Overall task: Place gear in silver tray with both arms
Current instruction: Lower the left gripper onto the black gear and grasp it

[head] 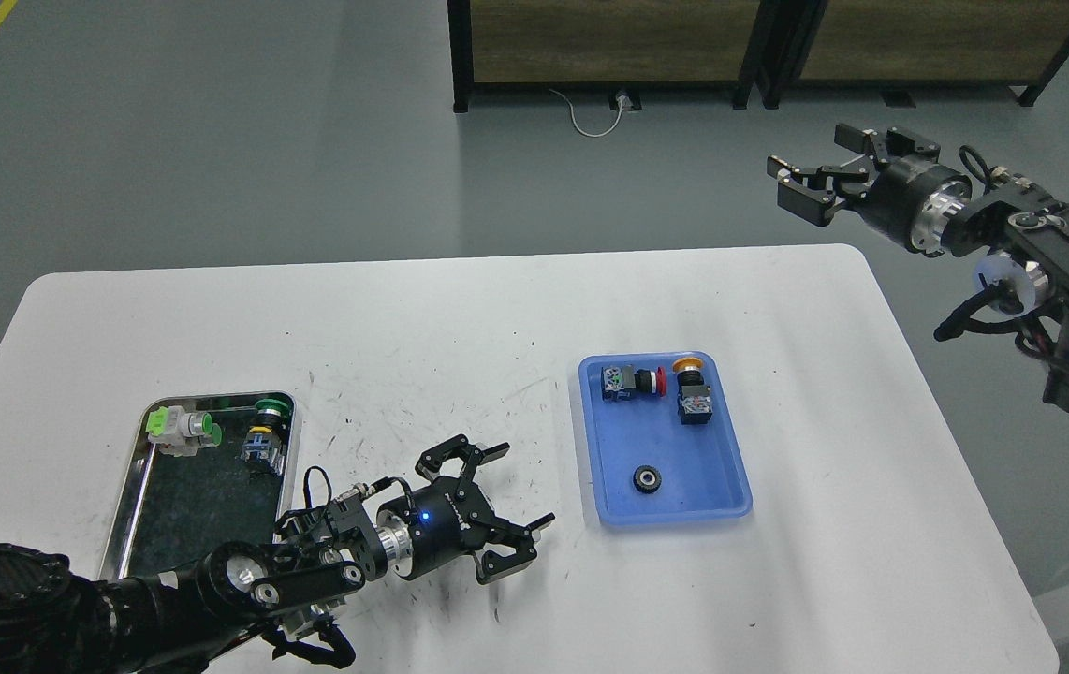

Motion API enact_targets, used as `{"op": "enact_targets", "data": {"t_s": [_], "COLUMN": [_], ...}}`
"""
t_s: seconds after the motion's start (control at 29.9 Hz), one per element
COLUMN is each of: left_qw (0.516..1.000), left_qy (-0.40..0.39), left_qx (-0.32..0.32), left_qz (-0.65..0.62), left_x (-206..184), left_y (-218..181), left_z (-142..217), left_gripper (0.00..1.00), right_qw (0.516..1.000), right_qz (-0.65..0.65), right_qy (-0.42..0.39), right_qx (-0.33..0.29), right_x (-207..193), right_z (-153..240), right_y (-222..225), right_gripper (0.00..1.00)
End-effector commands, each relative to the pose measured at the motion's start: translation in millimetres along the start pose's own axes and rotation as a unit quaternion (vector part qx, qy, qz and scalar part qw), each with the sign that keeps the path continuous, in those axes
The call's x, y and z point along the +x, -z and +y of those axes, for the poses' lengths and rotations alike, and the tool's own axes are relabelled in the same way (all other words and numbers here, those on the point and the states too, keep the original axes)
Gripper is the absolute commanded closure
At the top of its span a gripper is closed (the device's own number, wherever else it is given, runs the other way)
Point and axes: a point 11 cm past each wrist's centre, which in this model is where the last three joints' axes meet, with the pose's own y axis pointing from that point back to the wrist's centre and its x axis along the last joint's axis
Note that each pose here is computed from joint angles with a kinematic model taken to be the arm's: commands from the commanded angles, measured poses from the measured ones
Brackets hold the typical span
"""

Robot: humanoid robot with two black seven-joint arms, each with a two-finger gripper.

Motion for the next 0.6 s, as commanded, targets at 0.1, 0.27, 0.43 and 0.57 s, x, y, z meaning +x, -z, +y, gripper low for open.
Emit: {"op": "enact_targets", "data": {"t_s": [0.1, 0.27, 0.43, 0.57], "left_qw": [1.0, 1.0, 1.0, 0.999], "left_qy": [-0.009, -0.011, -0.015, -0.019], "left_qx": [0.015, 0.024, 0.027, 0.032], "left_qz": [0.002, 0.001, 0.0, 0.004], "left_x": [4, 6, 9, 12], "left_y": [14, 21, 23, 29], "left_z": [7, 13, 15, 20], "left_gripper": [0.01, 0.01, 0.03, 0.07], "right_qw": [1.0, 1.0, 1.0, 1.0], "right_qz": [0.0, 0.0, 0.001, 0.001], "right_qy": [0.001, 0.003, 0.002, 0.003], "right_qx": [-0.001, -0.002, -0.003, -0.003], "right_x": [-1, -2, -2, -3], "right_z": [-1, -1, -1, -1], "right_y": [-1, -2, -2, -3], "right_gripper": [0.06, 0.06, 0.06, 0.06]}}
